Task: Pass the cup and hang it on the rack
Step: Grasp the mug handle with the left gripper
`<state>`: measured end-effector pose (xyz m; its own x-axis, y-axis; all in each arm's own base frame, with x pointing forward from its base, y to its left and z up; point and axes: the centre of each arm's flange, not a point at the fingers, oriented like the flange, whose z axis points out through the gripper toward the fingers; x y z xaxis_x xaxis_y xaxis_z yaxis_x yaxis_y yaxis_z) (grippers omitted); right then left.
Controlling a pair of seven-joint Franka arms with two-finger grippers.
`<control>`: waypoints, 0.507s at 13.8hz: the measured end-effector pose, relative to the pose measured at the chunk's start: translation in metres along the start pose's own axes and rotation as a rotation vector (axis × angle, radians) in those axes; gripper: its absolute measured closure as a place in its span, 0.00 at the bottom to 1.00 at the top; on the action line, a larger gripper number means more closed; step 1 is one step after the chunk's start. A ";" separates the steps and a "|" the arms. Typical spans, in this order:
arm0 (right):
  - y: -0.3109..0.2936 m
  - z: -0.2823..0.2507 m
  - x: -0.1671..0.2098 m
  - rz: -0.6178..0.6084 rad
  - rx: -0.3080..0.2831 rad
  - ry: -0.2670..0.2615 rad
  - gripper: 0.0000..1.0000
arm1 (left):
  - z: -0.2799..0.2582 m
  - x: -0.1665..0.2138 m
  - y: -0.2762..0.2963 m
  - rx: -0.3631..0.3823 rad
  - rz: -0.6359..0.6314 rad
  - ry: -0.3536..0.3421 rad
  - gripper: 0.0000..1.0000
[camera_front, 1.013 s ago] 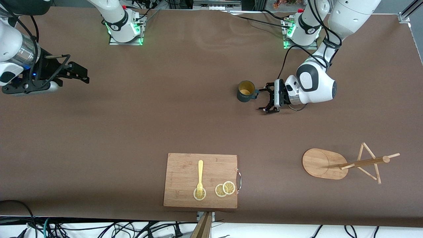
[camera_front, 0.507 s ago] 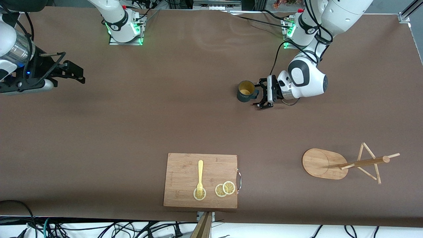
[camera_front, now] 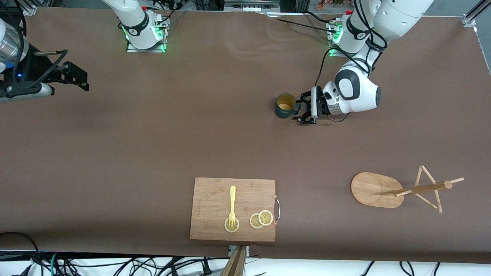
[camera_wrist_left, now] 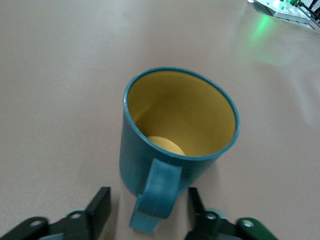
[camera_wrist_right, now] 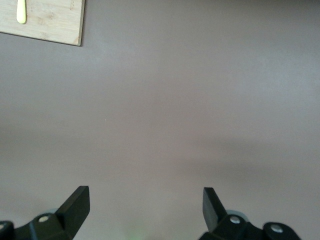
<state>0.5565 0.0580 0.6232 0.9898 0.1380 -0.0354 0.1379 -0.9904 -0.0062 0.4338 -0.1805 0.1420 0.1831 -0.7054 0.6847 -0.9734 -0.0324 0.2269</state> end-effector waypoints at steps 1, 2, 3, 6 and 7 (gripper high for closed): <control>0.001 -0.003 0.000 0.002 -0.001 0.006 0.00 | -0.001 0.000 -0.001 0.002 0.004 0.000 0.46; 0.001 -0.005 0.000 0.002 -0.001 0.010 0.00 | -0.002 -0.001 -0.001 0.004 0.008 0.000 0.57; 0.001 -0.005 0.000 0.002 -0.001 0.011 0.00 | -0.002 -0.001 -0.001 0.006 0.010 0.000 0.70; 0.000 -0.004 0.000 -0.001 -0.001 0.005 0.00 | -0.006 -0.005 -0.004 0.017 0.007 0.000 0.79; -0.001 -0.004 0.000 -0.003 -0.001 0.005 0.00 | -0.008 -0.005 -0.004 0.019 0.004 0.001 0.79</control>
<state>0.5563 0.0594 0.6276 0.9896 0.1408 -0.0304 0.1407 -0.9900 -0.0051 0.4380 -0.1713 0.1427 0.1789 -0.7049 0.6864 -0.9767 -0.0429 0.2104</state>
